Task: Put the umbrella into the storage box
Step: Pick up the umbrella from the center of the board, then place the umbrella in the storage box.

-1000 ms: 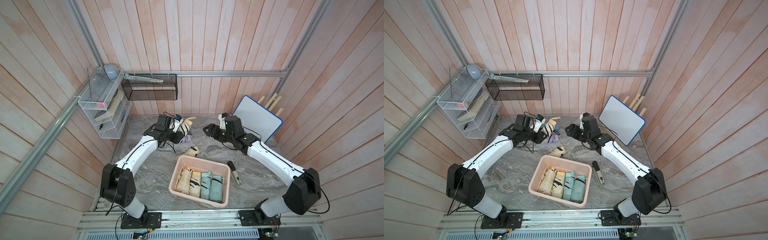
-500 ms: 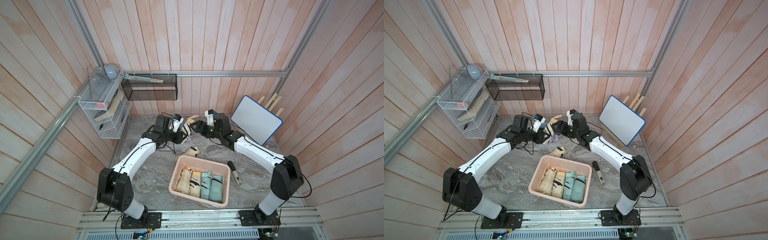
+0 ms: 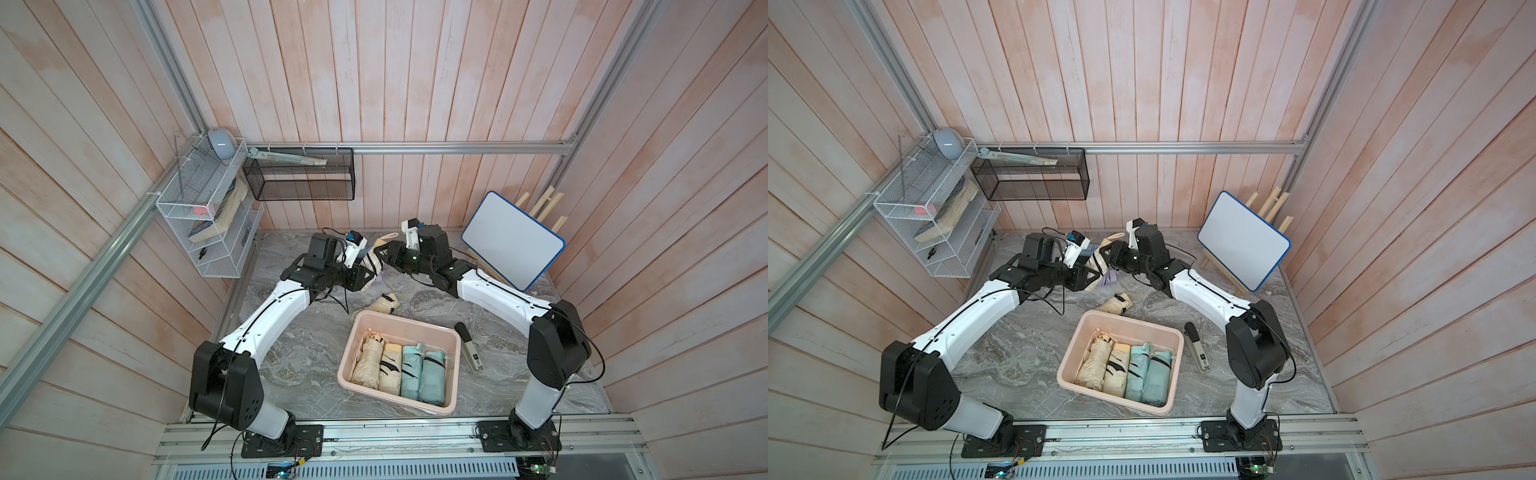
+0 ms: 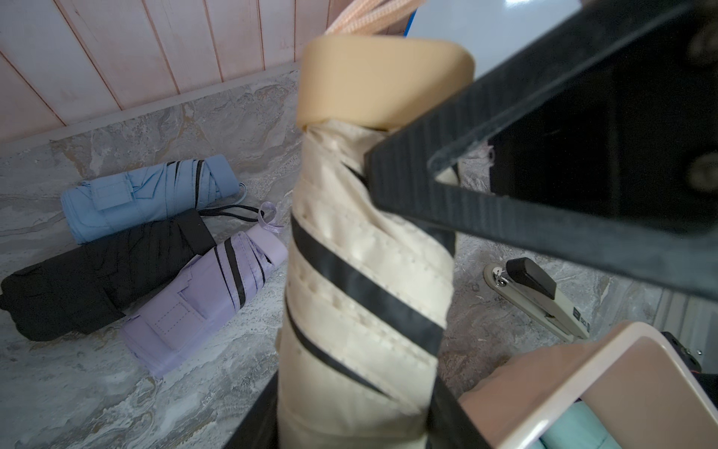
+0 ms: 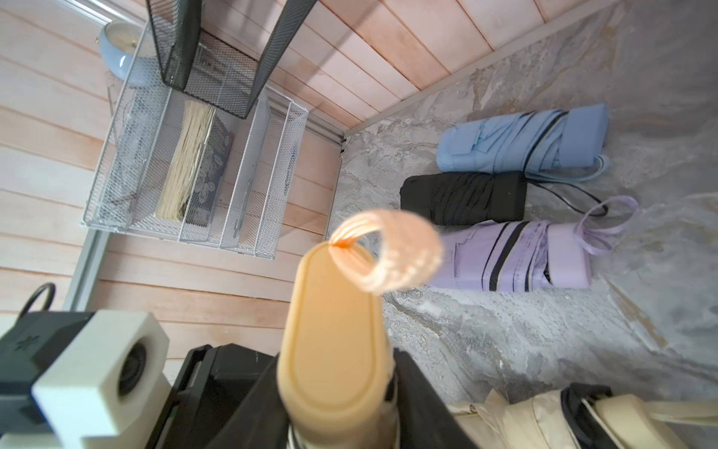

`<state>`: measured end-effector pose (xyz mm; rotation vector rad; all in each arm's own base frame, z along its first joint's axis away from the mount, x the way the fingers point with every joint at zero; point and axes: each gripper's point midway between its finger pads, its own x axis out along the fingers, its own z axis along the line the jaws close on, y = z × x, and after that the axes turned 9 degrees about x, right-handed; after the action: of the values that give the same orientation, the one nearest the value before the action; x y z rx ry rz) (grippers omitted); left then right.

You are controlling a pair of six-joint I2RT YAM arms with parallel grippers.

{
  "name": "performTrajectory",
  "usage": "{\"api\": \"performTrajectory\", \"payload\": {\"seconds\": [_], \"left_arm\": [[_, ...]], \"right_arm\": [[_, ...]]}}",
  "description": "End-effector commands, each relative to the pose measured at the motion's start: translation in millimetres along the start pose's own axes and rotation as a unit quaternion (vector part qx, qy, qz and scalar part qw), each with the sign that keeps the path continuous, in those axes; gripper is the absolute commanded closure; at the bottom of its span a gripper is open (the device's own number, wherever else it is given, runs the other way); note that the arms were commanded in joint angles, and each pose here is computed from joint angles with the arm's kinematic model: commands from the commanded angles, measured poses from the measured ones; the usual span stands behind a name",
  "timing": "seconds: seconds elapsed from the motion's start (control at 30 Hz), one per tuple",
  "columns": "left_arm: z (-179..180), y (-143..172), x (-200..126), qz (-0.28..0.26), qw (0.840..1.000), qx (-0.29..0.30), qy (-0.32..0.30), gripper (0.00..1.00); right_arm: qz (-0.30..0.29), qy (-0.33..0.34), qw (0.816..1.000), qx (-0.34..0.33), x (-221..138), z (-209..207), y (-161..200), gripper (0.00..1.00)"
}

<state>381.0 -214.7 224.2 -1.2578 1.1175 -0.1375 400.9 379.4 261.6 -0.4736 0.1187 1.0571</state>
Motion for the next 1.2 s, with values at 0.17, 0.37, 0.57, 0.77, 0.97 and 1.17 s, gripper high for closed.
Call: {"api": "performTrajectory", "payload": {"seconds": [0.17,0.37,0.57,0.77,0.97,1.17], "left_arm": [[-10.0,-31.0,-24.4,-0.056,0.998,0.031,0.002,0.44],[-9.3,-45.9,-61.1,-0.096,0.995,0.017,-0.035,0.00],[-11.7,-54.8,-114.2,-0.141,0.987,-0.007,-0.074,0.00],[14.0,-35.0,-149.6,-0.142,0.971,-0.088,-0.170,0.00],[7.1,5.3,-131.7,-0.072,0.971,-0.177,-0.142,0.00],[-16.1,44.7,-111.9,-0.003,0.962,-0.260,-0.078,0.00]], "right_arm": [[0.011,-0.046,0.999,0.003,-0.9,19.8,7.4,0.83],[-0.023,-0.042,0.999,0.003,-23.6,26.0,1.3,0.86],[-0.062,-0.007,0.998,-0.002,-61.7,23.3,-2.0,0.87],[-0.064,0.054,0.996,-0.012,-111.2,12.8,20.1,0.87],[-0.036,0.097,0.995,-0.004,-137.2,0.2,59.3,0.86],[-0.002,0.094,0.996,0.010,-135.1,-2.7,105.4,0.85]]}}
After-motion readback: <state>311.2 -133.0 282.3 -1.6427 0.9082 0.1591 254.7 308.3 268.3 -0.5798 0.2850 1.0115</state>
